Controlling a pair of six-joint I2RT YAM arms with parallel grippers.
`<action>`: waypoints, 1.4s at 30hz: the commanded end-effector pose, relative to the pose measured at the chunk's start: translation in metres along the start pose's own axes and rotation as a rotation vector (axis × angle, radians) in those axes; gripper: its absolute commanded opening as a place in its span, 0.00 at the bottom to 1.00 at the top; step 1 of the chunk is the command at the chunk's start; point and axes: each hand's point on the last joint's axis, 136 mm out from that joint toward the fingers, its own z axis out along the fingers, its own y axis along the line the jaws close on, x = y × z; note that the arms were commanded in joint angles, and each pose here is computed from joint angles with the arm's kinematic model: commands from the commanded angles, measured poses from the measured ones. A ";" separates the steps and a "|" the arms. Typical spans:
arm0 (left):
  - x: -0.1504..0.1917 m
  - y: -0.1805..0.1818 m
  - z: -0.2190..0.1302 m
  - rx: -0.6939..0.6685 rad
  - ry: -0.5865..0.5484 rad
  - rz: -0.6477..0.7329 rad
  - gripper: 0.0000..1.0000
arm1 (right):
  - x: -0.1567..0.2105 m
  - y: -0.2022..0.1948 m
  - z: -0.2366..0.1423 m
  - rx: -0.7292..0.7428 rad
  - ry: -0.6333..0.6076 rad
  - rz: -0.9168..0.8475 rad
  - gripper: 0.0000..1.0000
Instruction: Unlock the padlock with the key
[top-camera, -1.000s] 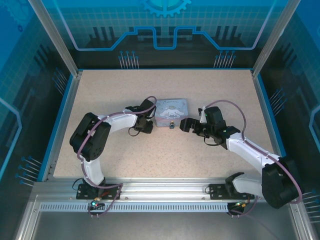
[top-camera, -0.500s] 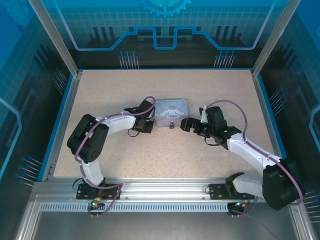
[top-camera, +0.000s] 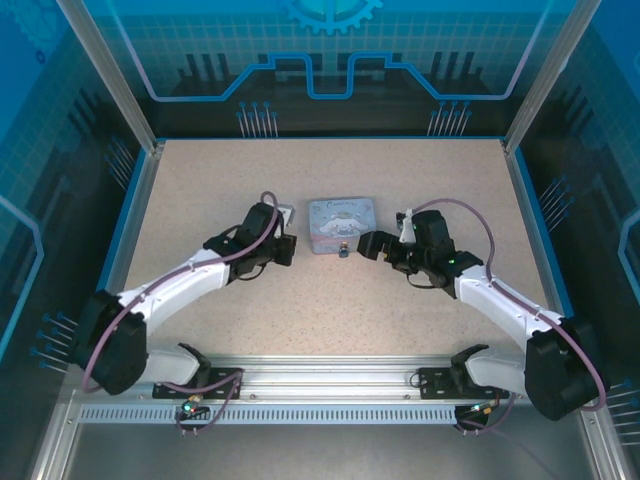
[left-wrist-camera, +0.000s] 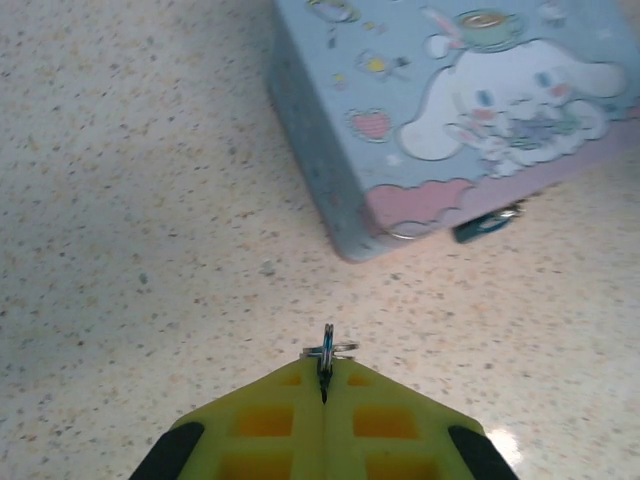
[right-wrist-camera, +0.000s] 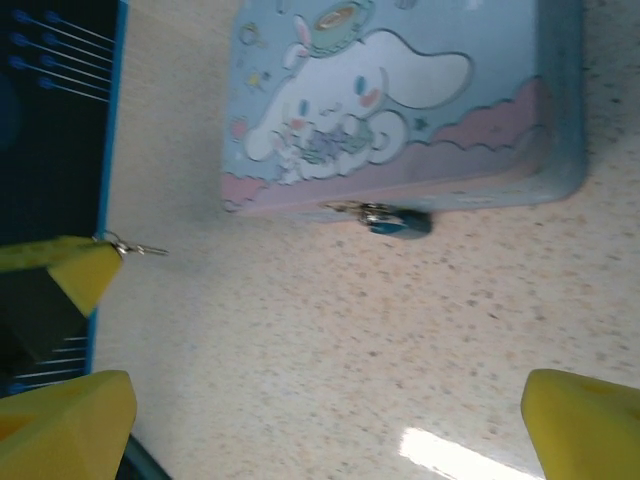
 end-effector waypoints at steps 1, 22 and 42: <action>-0.018 -0.030 -0.016 0.144 -0.119 -0.015 0.00 | -0.021 0.041 -0.006 -0.171 -0.028 0.070 0.99; -0.062 -0.113 -0.042 0.378 -0.332 -0.084 0.00 | -0.019 0.096 0.020 -0.344 -0.022 0.445 0.77; 0.038 -0.124 0.025 0.317 -0.047 -0.011 0.00 | 0.017 -0.025 -0.010 0.096 -0.146 0.447 0.80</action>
